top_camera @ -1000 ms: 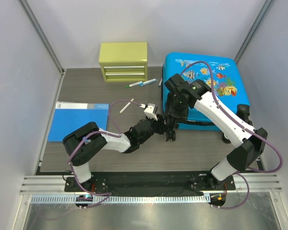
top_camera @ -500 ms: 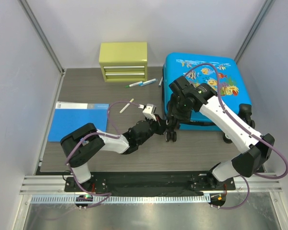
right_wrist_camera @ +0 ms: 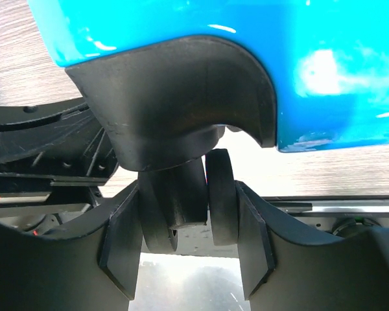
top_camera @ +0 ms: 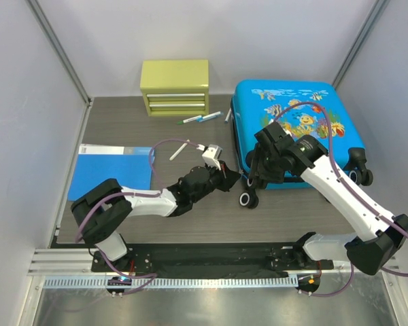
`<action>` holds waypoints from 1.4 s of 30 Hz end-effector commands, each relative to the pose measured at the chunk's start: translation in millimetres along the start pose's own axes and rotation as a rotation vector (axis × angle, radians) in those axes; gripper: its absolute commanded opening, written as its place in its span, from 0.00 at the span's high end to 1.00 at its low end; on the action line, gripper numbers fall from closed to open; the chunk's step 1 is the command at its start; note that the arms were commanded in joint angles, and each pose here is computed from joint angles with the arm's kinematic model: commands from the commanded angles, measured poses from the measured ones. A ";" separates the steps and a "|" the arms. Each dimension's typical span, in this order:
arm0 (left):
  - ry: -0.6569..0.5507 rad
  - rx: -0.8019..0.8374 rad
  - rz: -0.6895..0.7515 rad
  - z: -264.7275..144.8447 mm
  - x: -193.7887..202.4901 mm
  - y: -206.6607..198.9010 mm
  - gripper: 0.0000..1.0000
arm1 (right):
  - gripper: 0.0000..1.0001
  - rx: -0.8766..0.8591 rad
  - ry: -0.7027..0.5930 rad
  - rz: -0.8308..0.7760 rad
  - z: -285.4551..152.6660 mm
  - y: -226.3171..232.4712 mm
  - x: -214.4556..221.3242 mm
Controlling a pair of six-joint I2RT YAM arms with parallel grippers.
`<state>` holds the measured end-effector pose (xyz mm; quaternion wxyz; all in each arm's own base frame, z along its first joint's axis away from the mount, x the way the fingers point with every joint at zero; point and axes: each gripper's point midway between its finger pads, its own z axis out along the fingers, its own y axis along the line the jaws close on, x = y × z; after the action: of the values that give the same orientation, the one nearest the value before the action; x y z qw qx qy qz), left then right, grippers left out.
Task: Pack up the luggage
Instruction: Zip the luggage at the center of the board.
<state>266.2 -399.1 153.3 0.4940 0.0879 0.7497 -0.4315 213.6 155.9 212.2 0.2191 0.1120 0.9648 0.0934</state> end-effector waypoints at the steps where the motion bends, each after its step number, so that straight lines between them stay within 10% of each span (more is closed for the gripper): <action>1: -0.096 -0.064 0.030 12.6 -39.6 12.7 1.00 | 0.99 0.099 -0.080 0.133 -23.1 -39.5 -2.4; 33: -0.091 -0.058 0.022 60.9 -79.3 40.7 0.99 | 0.99 0.189 0.072 0.075 -17.1 -76.0 47.5; 42: 0.174 0.428 -0.034 28.5 -6.7 -21.7 0.49 | 0.98 0.120 0.085 0.062 -20.5 -65.9 50.0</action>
<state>319.0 -411.2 148.6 0.4428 0.1399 0.7447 -0.4793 184.5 123.9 189.8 0.2119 0.1051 0.9695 0.0636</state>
